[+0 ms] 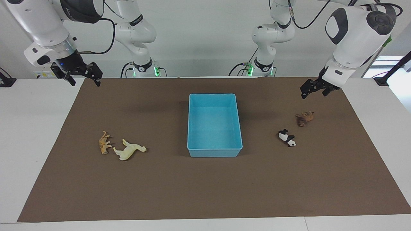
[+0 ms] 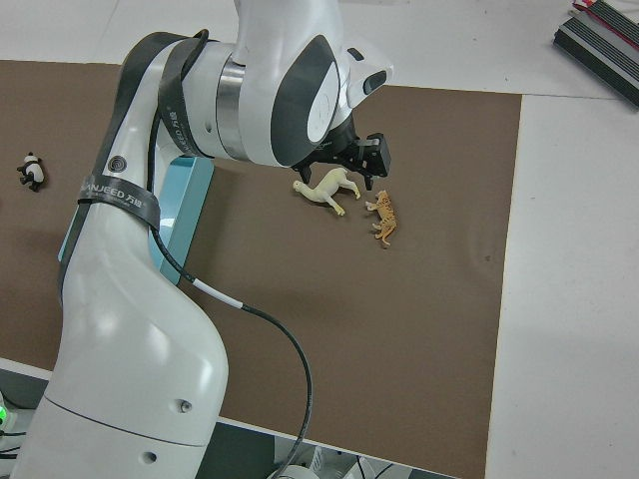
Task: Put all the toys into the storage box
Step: 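Reach the left gripper to the black-and-white panda and grasp it, then carry the panda into the blue box while the right gripper reaches the tan toy, then withdraw the left gripper toward the brown lion while the right gripper grasps the tan toy, then place the tan toy in the box while the left gripper grasps the lion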
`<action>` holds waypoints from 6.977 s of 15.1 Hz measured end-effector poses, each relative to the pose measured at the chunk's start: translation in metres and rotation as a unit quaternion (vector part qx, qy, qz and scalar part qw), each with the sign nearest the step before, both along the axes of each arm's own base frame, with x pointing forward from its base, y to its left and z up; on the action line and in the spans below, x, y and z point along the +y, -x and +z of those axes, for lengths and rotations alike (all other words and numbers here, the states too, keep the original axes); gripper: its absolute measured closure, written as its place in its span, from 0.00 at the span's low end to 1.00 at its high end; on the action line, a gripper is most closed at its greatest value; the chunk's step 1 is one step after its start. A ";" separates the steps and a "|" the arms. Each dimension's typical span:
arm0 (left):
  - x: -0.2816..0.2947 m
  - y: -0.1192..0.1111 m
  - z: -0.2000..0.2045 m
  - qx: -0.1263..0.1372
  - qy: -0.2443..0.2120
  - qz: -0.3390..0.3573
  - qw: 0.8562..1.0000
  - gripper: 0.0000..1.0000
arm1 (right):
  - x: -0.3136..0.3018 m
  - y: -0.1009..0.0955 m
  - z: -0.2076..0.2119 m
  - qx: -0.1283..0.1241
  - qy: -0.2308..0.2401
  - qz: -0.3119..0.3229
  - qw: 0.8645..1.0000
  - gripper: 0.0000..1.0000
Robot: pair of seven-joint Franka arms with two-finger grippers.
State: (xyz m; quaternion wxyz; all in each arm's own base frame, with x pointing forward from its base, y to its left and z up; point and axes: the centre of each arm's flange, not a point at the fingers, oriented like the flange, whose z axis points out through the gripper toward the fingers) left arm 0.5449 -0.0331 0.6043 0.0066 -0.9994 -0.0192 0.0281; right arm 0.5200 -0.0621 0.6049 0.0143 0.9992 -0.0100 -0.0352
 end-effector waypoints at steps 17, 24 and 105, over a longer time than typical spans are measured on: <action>0.000 0.015 0.010 -0.010 -0.002 0.001 1.000 0.00 | 0.000 0.000 0.000 0.000 0.000 0.000 1.000 0.00; 0.005 -0.011 -0.036 -0.036 0.002 0.004 0.999 0.00 | 0.000 0.000 0.000 0.000 0.000 0.000 1.000 0.00; 0.102 0.019 -0.251 0.019 0.008 -0.305 0.952 0.00 | 0.312 -0.039 -0.097 0.001 -0.040 -0.192 0.981 0.64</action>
